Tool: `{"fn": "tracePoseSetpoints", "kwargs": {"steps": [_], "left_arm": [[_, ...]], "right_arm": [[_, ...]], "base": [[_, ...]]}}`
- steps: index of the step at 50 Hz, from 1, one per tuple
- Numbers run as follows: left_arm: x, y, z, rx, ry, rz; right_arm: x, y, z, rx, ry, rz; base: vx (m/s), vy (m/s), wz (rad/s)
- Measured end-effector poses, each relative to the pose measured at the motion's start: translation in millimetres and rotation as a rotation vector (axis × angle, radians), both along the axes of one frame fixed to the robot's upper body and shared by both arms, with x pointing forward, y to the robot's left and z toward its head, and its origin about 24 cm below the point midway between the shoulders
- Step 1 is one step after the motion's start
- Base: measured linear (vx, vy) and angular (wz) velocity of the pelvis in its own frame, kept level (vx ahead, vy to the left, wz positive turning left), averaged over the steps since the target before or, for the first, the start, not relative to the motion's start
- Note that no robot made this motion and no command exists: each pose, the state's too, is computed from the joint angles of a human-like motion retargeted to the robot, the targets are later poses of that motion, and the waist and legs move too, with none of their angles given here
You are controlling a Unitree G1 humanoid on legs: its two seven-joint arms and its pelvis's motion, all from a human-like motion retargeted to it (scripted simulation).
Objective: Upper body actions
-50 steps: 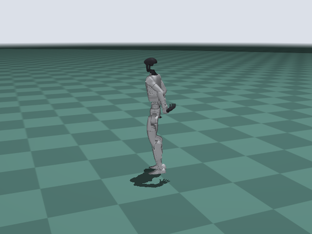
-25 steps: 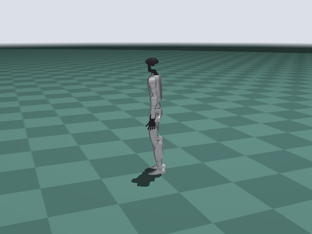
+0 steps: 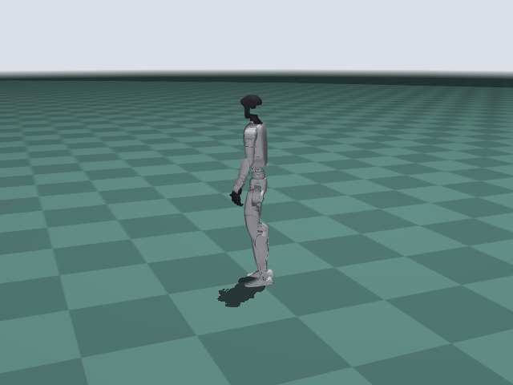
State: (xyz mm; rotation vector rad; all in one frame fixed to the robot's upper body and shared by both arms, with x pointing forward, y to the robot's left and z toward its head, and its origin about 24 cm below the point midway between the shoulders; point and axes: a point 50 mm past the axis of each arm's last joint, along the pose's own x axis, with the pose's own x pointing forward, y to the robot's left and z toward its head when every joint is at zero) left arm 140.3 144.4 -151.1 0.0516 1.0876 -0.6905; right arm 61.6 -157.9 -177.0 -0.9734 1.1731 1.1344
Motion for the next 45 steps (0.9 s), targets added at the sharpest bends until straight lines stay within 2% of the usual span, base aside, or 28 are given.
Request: {"fn": "tracePoseSetpoints", "kwargs": {"steps": [2,5,9,12,15,20,23,30,45], "left_arm": [[3,-8,1,-0.065,-0.005,0.105],[4,-10,1,-0.059,-0.004,0.116],[21,11,6,0.189,-0.184,0.090],[34,27,13,0.434,-0.386,0.157],[34,36,15,0.561,-0.471,0.199],[20,34,4,0.484,-0.304,0.158],[22,34,5,0.459,-0.323,0.120],[15,17,3,0.359,-0.289,-0.010],[14,25,7,0.223,-0.216,-0.107]], "right_arm": [[-3,-1,0,-0.003,-0.002,-0.018],[-9,-4,-1,-0.011,0.006,-0.052],[-13,-10,-1,-0.025,0.007,-0.105],[-15,-12,-1,-0.031,0.008,-0.129],[-13,-10,-1,-0.028,0.006,-0.143],[-1,-2,0,0.006,-0.030,-0.151],[6,3,1,0.031,-0.058,-0.164],[10,8,2,0.092,-0.109,-0.333],[-18,-17,-2,-0.015,-0.077,-0.558]], "base": [[0.12,0.03,-0.04],[0.12,0.03,-0.06],[0.15,0.01,-0.08],[0.13,-0.01,-0.13],[0.07,-0.04,-0.19],[0.01,-0.06,-0.47],[0.00,-0.09,-0.86],[0.03,-0.16,-0.31],[0.16,-0.31,-0.23]]}}
